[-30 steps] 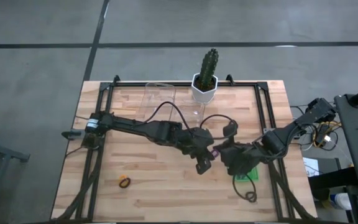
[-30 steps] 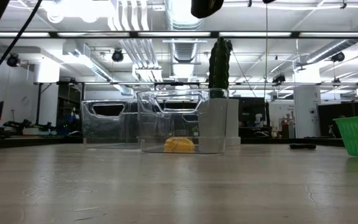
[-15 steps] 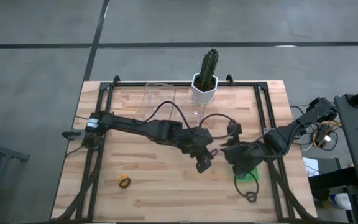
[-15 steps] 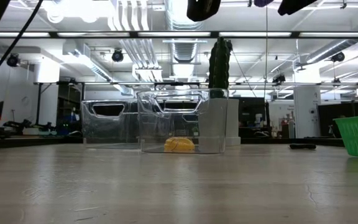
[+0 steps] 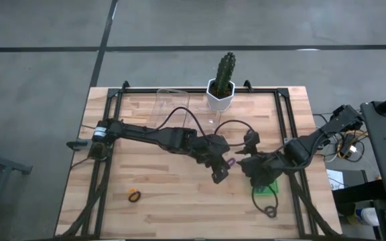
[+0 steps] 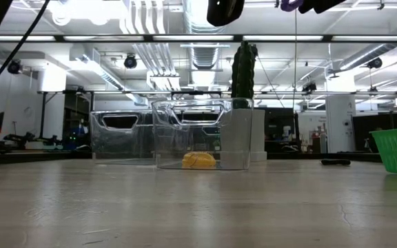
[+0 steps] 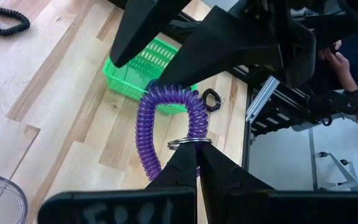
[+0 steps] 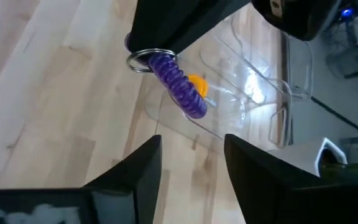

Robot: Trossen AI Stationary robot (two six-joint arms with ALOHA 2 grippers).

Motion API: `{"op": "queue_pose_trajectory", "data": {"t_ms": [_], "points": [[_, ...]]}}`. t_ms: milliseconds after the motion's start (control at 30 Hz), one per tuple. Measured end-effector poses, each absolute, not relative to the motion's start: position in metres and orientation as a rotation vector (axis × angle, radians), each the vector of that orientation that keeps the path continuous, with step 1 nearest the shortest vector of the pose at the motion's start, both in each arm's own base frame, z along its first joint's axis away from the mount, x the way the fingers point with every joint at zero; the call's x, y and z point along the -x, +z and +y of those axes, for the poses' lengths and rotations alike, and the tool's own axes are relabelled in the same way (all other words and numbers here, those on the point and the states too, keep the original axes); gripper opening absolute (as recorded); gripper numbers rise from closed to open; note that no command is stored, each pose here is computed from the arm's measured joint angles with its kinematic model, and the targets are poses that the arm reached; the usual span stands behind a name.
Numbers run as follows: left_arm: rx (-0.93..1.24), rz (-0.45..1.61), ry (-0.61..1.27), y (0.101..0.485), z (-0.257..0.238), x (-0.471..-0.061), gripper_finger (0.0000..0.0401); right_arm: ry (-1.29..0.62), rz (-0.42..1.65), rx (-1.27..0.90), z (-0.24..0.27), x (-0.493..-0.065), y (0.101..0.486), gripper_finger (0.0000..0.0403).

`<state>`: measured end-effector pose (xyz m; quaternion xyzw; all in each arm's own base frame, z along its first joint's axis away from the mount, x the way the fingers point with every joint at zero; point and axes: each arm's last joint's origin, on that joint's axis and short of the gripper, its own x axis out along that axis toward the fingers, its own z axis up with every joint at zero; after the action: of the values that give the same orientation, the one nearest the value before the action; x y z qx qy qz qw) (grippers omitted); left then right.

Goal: Sort spring keychains
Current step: Put the violet spring keychain into the green bin

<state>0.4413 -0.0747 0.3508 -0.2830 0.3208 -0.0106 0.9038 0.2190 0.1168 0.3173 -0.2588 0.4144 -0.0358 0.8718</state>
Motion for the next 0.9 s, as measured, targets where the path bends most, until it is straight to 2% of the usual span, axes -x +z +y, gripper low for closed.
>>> {"op": "queue_pose_trajectory", "data": {"t_ms": [333,600,900], "points": [[0.603,0.658,-0.016,0.351,-0.074,-0.442,0.0000,-0.082,0.824,0.602,0.117,-0.227,0.318,0.0171],[0.606,0.649,-0.020,0.352,-0.074,-0.442,0.0000,-0.076,0.889,0.662,0.121,-0.245,0.300,0.0168],[0.614,0.669,-0.018,0.351,-0.074,-0.441,0.0000,-0.075,0.886,0.660,0.122,-0.245,0.300,0.0104]]}}
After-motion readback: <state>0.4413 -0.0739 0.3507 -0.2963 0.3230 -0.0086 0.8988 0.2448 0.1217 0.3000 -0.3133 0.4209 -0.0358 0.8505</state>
